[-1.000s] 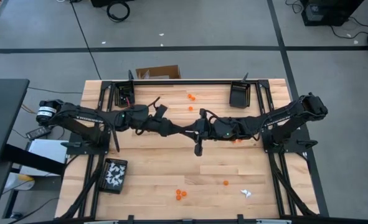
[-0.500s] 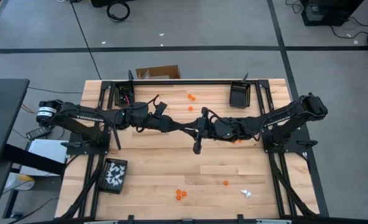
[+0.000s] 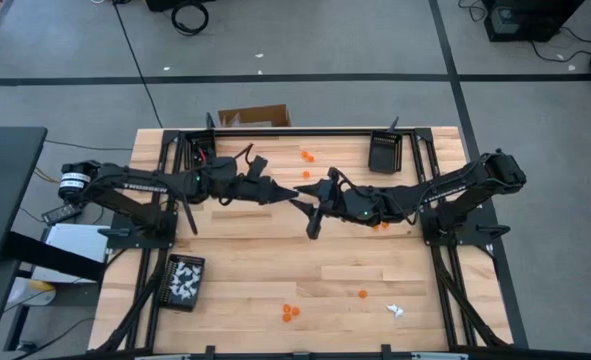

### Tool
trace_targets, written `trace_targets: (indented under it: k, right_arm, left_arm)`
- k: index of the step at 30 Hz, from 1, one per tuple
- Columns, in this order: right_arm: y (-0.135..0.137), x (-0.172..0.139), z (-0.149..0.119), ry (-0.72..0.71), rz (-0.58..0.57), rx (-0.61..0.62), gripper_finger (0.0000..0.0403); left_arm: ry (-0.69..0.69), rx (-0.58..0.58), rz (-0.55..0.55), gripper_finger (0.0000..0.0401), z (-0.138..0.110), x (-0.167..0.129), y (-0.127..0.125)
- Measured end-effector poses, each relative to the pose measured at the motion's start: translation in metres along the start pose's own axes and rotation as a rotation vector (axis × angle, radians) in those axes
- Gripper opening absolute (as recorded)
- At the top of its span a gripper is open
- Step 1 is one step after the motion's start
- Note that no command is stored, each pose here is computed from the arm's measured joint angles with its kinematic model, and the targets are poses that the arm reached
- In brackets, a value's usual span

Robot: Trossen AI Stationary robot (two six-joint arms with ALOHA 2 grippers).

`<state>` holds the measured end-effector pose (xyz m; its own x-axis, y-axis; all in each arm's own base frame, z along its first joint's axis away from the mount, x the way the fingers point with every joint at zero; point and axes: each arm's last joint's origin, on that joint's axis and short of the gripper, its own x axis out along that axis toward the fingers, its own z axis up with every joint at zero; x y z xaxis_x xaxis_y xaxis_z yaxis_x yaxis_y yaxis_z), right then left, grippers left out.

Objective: Sort Halloween decoration
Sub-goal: Put the white ghost toy into the bottom black basket

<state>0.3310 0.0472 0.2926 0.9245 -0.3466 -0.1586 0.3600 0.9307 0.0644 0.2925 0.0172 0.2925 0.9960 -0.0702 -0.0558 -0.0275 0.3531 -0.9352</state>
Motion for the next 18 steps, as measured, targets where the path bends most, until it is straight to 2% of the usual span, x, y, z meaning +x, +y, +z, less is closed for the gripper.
trace_targets:
  k: [6,9,13,18]
  right_arm:
    - [0.005,-0.012,0.003,-0.018,-0.112,-0.013,0.0202]
    - [0.006,-0.023,0.005,0.005,-0.153,-0.043,0.0205]
    - [0.004,-0.038,0.004,0.066,-0.18,-0.046,0.0204]
    - [-0.001,-0.051,-0.003,0.17,-0.202,0.0,0.0204]
  left_arm:
    - [0.022,0.004,-0.038,0.0116,0.008,-0.003,-0.001]
    - [0.019,0.011,-0.073,0.0116,0.013,-0.008,-0.007]
    - [0.104,0.039,-0.056,0.0116,0.014,-0.017,-0.008]
    - [0.215,0.062,0.124,0.0116,-0.001,-0.039,-0.006]
